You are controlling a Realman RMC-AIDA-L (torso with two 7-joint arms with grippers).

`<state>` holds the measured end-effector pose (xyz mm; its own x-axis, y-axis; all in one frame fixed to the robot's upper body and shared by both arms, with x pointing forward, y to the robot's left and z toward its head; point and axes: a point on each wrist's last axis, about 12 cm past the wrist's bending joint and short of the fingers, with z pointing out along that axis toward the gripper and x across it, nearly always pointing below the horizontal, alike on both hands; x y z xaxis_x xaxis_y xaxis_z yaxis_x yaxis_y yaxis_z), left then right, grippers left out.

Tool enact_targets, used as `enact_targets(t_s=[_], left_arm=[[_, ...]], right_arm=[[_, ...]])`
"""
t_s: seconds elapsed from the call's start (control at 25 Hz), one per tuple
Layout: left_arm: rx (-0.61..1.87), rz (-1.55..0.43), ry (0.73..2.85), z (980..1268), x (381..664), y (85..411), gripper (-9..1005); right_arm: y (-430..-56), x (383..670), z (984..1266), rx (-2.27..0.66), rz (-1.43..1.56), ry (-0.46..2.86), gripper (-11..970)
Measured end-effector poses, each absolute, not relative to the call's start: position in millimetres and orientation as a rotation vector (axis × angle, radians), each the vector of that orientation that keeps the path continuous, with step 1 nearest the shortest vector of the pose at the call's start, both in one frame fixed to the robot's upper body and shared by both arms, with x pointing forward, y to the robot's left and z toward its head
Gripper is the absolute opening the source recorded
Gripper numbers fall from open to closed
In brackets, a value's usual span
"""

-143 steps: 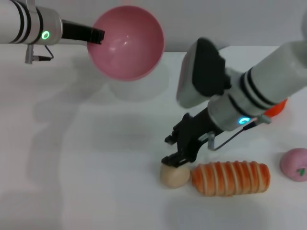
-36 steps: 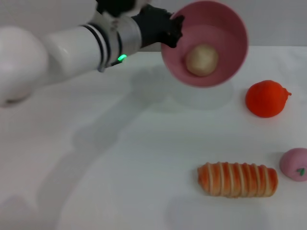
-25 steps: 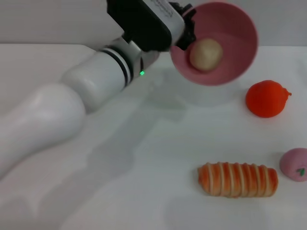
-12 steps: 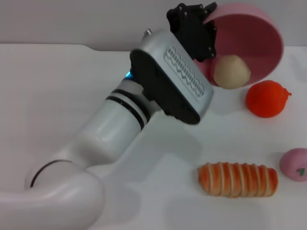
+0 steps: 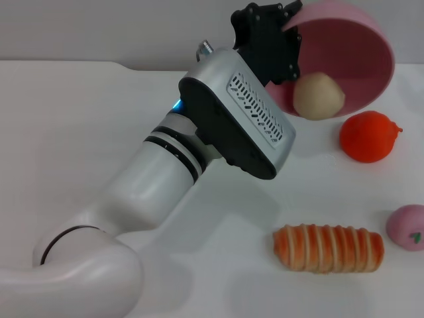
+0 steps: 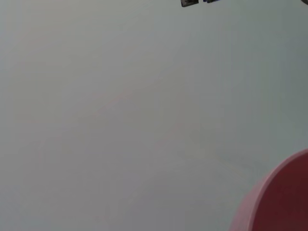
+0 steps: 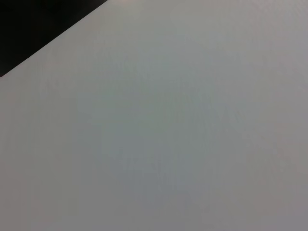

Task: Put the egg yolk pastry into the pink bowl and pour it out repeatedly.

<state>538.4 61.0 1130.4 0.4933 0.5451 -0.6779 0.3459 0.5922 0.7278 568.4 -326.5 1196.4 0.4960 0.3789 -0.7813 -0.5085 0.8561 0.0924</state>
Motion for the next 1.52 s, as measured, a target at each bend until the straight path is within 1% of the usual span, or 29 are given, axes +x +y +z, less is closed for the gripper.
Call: enact_targets(t_s=[0.28, 0.72, 0.92, 1.2, 1.4, 1.52], left_arm=[[0.93, 0.201, 1.014, 1137, 536, 65, 73], [0.883, 0.201, 0.985, 1139, 534, 69, 74], [0.818, 0.217, 0.931, 1141, 529, 74, 75], [0.798, 0.215, 0.875, 1142, 521, 75, 75], [0.787, 0.195, 0.88, 1141, 521, 75, 76], [0.788, 0.178, 0.914, 1141, 526, 76, 76]], right_arm=[[-327, 569, 1196, -0.157, 0.537, 0.905, 548], [-327, 569, 1194, -0.151, 0.536, 0.909, 548], [-326, 571, 1195, -0.153, 0.538, 0.909, 548], [-325, 572, 1196, -0.156, 0.539, 0.908, 547], [-325, 572, 1196, -0.157, 0.54, 0.907, 547], [-324, 572, 1196, -0.163, 0.542, 0.911, 547]])
